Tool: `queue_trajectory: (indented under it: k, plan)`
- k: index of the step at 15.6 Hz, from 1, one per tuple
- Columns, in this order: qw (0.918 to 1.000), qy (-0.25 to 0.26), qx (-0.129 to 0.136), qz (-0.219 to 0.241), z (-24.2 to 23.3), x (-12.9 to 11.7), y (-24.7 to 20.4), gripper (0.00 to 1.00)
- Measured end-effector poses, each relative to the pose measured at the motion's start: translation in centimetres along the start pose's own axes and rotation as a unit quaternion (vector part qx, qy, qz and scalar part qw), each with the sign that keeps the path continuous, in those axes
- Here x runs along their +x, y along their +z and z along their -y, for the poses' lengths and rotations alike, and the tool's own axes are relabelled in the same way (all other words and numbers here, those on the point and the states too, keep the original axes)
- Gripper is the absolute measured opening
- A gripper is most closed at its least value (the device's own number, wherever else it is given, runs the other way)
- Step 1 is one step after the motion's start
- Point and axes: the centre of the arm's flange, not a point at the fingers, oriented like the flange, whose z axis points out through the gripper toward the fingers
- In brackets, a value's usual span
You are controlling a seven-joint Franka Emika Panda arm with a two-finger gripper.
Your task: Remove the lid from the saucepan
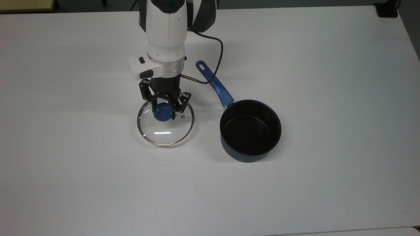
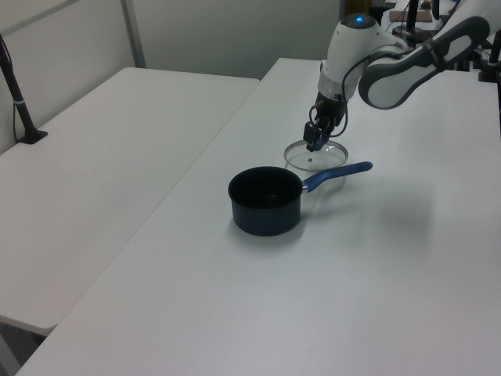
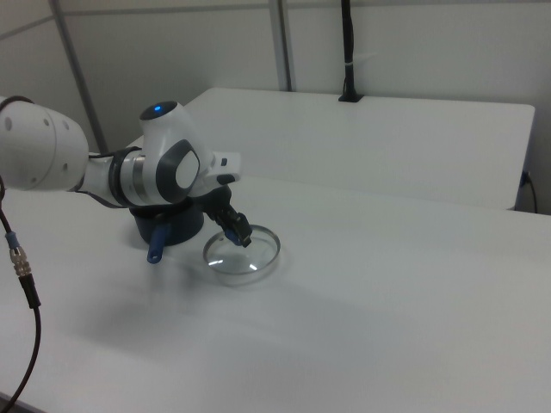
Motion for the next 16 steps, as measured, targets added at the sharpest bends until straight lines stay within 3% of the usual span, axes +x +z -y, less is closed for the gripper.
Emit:
queue_trajectory:
  k: [5,7,9,12,16]
  plan:
    - [1.0000,-0.002,0.006,0.002,0.3,-0.4,1.9,0.61]
    - [1.0000,-0.002,0.007,0.000,0.3,-0.3,1.7,0.72]
    - [1.0000,-0.003,0.008,-0.003,0.4,-0.1,1.4,0.78]
    - [0.9999,-0.012,0.006,-0.010,0.6,0.2,0.7,1.00]
    - [0.9982,-0.053,-0.025,0.010,-0.4,1.7,-2.8,1.00]
